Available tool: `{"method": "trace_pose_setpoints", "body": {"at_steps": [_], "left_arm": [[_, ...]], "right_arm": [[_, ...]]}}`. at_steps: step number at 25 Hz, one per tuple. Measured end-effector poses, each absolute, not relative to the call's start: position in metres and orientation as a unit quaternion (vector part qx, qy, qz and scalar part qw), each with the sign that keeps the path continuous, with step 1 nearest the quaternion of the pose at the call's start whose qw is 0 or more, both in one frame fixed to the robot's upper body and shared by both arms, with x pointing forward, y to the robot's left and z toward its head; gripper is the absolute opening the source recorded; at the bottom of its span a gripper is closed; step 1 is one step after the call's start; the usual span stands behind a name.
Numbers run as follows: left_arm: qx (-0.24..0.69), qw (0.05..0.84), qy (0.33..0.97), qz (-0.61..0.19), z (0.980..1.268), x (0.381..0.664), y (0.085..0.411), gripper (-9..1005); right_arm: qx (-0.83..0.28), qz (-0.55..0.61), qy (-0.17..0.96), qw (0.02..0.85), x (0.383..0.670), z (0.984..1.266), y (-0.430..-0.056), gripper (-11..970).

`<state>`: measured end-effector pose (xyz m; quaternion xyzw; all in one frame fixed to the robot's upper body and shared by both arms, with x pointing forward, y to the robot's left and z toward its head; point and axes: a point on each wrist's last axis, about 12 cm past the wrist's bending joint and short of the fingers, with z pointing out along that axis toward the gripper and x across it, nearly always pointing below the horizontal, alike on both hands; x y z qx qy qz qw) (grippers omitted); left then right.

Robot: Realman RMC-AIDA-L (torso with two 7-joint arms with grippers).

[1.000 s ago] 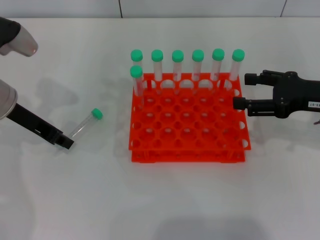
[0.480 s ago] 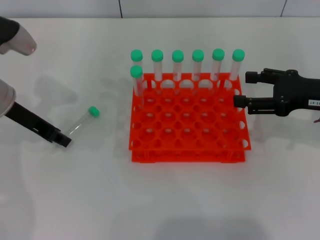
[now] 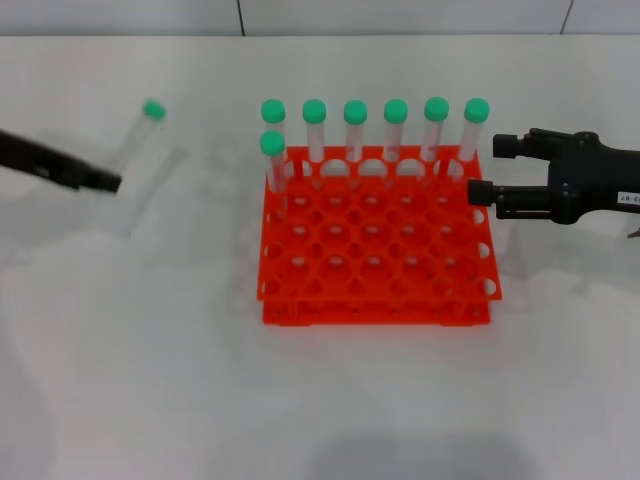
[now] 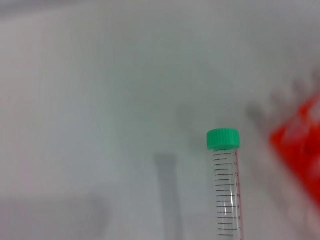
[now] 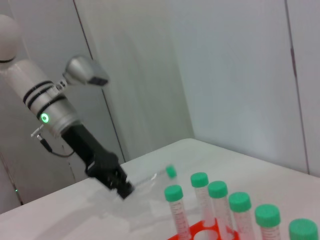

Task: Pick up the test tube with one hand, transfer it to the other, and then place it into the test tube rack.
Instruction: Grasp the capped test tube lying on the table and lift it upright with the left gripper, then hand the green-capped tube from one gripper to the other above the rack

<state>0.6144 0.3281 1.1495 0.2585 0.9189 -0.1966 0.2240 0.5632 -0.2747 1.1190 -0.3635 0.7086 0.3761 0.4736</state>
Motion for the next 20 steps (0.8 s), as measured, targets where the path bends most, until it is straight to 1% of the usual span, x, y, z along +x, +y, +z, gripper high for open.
{"method": "trace_pose_setpoints", "body": {"at_steps": [2, 7, 14, 20], "left_arm": [[0.251, 0.263, 0.906, -0.215, 1.156, 0.616, 0.332, 181], [0.237, 0.352, 0.867, -0.261, 1.163, 0.617, 0.332, 181], [0.253, 0.448, 0.8, -0.308, 1.167, 0.622, 0.304, 181], [0.278, 0.495, 0.75, -0.34, 1.158, 0.621, 0.278, 182]], "right_arm": [[-0.361, 0.375, 0.709, 0.475, 0.563, 1.119, -0.275, 855], [-0.357, 0.37, 0.711, 0.479, 0.564, 1.118, -0.276, 854], [-0.357, 0.367, 0.7, 0.499, 0.567, 1.124, -0.277, 854], [-0.351, 0.364, 0.691, 0.517, 0.568, 1.126, -0.279, 855]]}}
